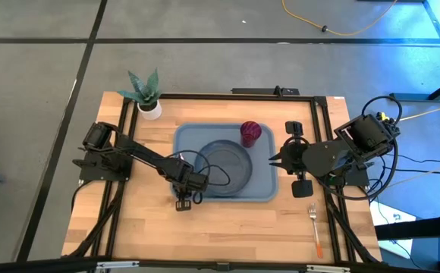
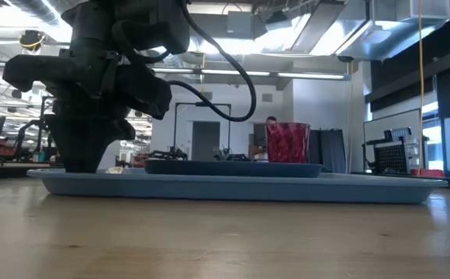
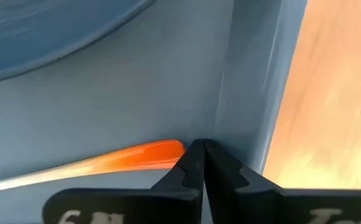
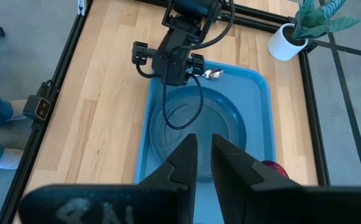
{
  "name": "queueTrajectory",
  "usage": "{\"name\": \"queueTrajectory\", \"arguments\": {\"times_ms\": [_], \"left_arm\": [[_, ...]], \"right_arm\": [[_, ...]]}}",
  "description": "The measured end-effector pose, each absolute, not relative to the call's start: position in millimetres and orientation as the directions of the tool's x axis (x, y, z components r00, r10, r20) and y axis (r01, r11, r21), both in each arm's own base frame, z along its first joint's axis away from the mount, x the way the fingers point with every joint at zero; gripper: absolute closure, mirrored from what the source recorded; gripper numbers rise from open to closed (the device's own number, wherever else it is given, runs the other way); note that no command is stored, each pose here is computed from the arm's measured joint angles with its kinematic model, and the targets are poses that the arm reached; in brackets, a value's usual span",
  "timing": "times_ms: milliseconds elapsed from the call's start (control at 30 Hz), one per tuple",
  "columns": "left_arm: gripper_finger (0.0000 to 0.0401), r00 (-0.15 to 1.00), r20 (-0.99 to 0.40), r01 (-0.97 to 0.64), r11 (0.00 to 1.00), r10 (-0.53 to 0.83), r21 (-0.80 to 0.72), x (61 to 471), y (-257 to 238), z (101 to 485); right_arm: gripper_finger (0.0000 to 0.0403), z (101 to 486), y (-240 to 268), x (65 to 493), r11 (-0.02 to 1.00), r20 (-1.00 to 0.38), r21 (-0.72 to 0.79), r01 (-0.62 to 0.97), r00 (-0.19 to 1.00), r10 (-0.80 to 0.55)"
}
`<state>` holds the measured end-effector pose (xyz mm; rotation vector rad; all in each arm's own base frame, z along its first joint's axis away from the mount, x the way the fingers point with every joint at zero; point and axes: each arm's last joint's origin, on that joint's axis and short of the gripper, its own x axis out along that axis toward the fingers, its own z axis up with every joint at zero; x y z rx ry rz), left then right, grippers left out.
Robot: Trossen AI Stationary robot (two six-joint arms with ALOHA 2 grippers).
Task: Pick and place plate/cup/fork/spoon on tray
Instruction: Adjust the orange spoon on the blue tray
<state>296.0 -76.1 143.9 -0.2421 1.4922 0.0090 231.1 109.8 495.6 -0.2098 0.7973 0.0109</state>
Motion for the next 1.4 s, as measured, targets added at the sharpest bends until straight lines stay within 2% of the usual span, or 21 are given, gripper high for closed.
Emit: {"name": "queueTrajectory", "arguments": {"times_ms": [767,1067,1267,1400], "left_arm": [[0.0401,0.074,-0.994,-0.170,0.981,-0.079,-0.090,293,-68,149],[0.0401,0.017,-0.999,-0.166,0.985,-0.042,-0.044,287,-66,149],[0.0401,0.019,-0.998,-0.187,0.980,-0.066,-0.068,286,-67,151],[0.0401,0.061,-0.992,-0.209,0.971,-0.108,-0.119,283,-69,165]], "right_arm": [[0.0353,496,110,231,0.980,-0.711,-0.181,-0.087,0.699,-0.069],[0.0353,496,110,231,0.980,-0.711,-0.180,-0.087,0.699,-0.069],[0.0353,496,110,231,0.980,-0.711,-0.181,-0.087,0.699,-0.069],[0.0353,496,110,231,0.979,-0.711,-0.181,-0.088,0.699,-0.069]]}}
